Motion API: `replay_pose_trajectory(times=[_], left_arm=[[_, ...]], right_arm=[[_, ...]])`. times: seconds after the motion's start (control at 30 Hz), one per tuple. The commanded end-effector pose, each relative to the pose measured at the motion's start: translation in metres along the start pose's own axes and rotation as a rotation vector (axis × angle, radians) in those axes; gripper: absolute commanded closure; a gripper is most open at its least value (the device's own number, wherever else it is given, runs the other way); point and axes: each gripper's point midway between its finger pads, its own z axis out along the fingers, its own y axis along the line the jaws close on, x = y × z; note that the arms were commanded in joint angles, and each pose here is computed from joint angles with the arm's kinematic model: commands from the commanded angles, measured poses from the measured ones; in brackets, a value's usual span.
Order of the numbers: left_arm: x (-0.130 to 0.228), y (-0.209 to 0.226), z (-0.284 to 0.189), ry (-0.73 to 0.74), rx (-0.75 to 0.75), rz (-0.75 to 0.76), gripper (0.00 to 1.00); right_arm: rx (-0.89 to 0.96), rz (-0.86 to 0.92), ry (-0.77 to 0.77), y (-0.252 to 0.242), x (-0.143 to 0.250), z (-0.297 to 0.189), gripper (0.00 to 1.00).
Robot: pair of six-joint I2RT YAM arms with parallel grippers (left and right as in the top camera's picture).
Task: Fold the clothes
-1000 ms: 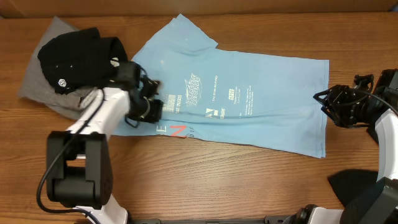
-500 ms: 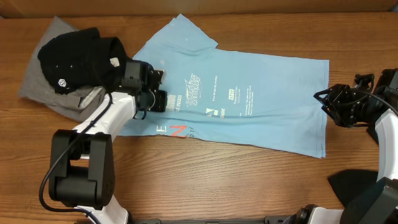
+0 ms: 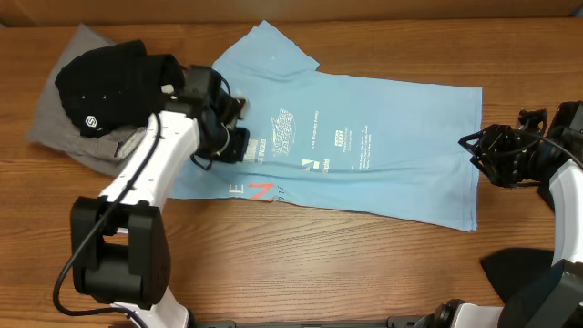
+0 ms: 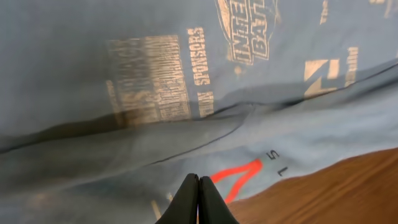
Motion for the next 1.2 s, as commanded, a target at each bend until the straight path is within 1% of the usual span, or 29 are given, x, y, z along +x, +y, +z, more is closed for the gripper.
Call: replay_pose_trajectory(times=[0.0,0.1,0.23,0.3,0.43,0.5,0.7,0.8,0.9,1.0,1.1,1.17], left_arm=[[0.021,0.005,0.019,0.033,-0.035,0.057,0.96],[0.02,0.009,0.034,-0.016,-0.035,0.066,0.96],[0.006,0.016,0.049,-0.125,-0.054,0.077,0.96],[-0.001,0.02,0.049,-0.163,-0.073,0.043,0.96],[-0.025,0.019,0.041,-0.253,-0.066,-0.006,0.96],[-0.034,0.014,0.033,-0.264,-0.048,-0.025,0.96],[-0.033,0.004,0.003,-0.181,-0.045,-0.002,0.96],[-0.018,-0.004,-0.002,-0.102,-0.028,0.021,0.96],[0.008,-0.011,0.005,-0.002,-0.023,0.041,0.96],[0.033,-0.016,0.019,0.077,-0.019,0.097,0.96],[0.052,-0.013,0.037,0.107,-0.037,0.114,0.96],[0.056,-0.01,0.047,0.091,-0.039,0.116,0.96]], right_arm=[[-0.013,-0.028,-0.027,0.009,-0.006,-0.007,0.45],[-0.013,-0.029,-0.029,0.009,-0.006,-0.007,0.44],[-0.016,-0.036,-0.038,0.01,-0.009,-0.007,0.44],[-0.017,-0.037,-0.04,0.011,-0.009,-0.007,0.44],[-0.018,-0.038,-0.042,0.011,-0.009,-0.007,0.44],[-0.017,-0.037,-0.039,0.01,-0.009,-0.007,0.44],[-0.015,-0.033,-0.033,0.01,-0.007,-0.007,0.44],[-0.016,-0.034,-0.036,0.01,-0.008,-0.007,0.44],[-0.015,-0.034,-0.035,0.01,-0.008,-0.007,0.44],[-0.016,-0.034,-0.035,0.01,-0.008,-0.007,0.44],[-0.015,-0.034,-0.036,0.01,-0.008,-0.007,0.44],[-0.015,-0.034,-0.036,0.01,-0.008,-0.007,0.44]])
